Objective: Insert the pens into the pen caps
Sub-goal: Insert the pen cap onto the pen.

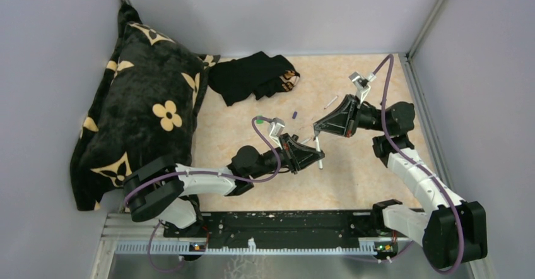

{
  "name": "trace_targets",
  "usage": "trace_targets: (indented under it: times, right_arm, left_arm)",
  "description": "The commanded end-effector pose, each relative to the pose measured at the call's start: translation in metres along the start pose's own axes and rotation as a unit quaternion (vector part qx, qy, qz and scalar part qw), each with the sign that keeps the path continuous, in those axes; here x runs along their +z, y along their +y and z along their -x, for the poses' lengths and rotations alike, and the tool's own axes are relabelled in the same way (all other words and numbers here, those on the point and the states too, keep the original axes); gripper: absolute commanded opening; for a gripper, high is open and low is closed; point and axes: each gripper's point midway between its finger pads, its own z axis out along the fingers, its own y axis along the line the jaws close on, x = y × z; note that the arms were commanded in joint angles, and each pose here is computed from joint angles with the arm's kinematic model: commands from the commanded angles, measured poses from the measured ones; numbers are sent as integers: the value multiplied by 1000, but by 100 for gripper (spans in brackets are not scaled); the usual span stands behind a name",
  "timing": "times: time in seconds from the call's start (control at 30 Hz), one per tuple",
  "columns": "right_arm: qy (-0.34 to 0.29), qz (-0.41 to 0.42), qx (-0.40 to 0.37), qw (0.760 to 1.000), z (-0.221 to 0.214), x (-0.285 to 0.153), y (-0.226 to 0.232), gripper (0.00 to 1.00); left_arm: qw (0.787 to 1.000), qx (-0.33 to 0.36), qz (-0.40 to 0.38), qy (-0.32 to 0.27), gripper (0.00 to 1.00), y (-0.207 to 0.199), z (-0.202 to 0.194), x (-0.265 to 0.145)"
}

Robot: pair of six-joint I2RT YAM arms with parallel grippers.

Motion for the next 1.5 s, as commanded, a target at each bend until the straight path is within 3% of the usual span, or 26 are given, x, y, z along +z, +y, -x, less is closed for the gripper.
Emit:
trace_targets:
  times: [0.0, 0.47, 0.8, 1.1, 1.23, 1.47]
  right_arm:
    - [4, 7, -20, 1000, -2, 1, 3, 0]
    - [32, 17, -23, 999, -17, 0, 3, 0]
    - [51, 12, -33, 998, -25, 0, 0, 0]
    - [90, -4, -87, 992, -31, -5, -4, 27]
    - [95, -12, -115, 989, -26, -9, -2, 43]
    - [107, -18, -171, 979, -24, -21, 5, 60]
  left_arm:
    - [1000, 9, -12, -16, 0, -6, 8, 3]
    - [999, 15, -3, -37, 0, -3, 15, -1]
    - [997, 65, 7, -47, 0, 1, 23, 0]
    - [981, 190, 7, -44, 0, 6, 28, 0]
    - [977, 208, 10, -37, 0, 9, 26, -3]
    - [977, 208, 17, -34, 0, 11, 24, -12]
